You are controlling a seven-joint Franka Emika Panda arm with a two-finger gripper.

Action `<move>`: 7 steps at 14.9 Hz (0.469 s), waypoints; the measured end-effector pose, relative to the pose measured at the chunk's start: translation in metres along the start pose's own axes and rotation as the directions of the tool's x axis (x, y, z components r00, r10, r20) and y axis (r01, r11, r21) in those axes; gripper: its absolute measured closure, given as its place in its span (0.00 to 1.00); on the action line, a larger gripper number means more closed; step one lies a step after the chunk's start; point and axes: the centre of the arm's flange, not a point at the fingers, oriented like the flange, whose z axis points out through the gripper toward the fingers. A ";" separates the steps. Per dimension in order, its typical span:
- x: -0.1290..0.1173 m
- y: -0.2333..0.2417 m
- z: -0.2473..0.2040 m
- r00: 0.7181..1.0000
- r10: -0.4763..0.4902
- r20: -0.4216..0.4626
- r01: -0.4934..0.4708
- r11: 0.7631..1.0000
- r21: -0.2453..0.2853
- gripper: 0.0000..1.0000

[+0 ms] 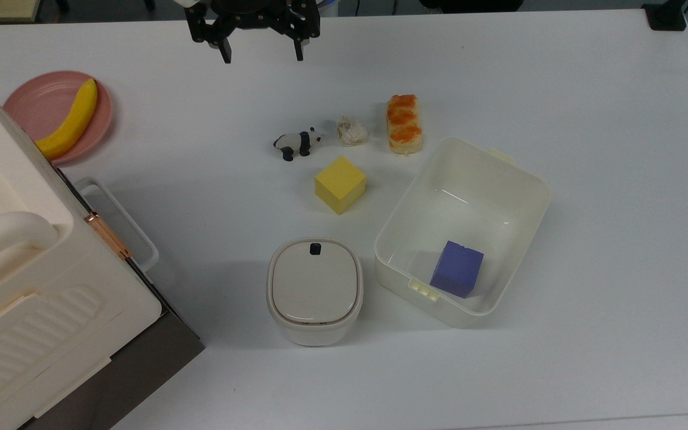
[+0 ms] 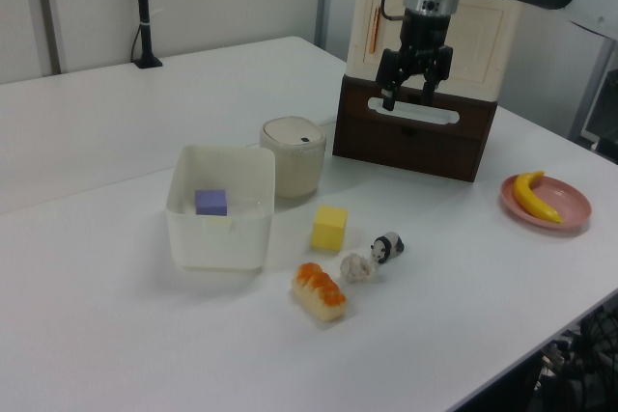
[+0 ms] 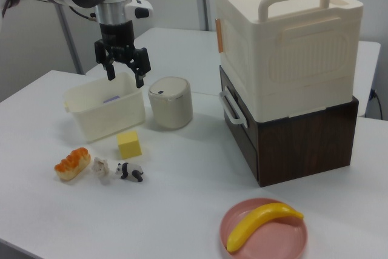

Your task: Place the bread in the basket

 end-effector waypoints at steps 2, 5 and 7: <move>0.000 0.001 0.000 1.000 0.001 0.000 -0.001 1.000 0.000 0.00; 0.000 0.003 -0.001 1.000 0.005 -0.002 -0.005 1.000 0.000 0.00; -0.001 0.003 -0.002 1.000 0.005 -0.003 -0.005 1.000 0.000 0.00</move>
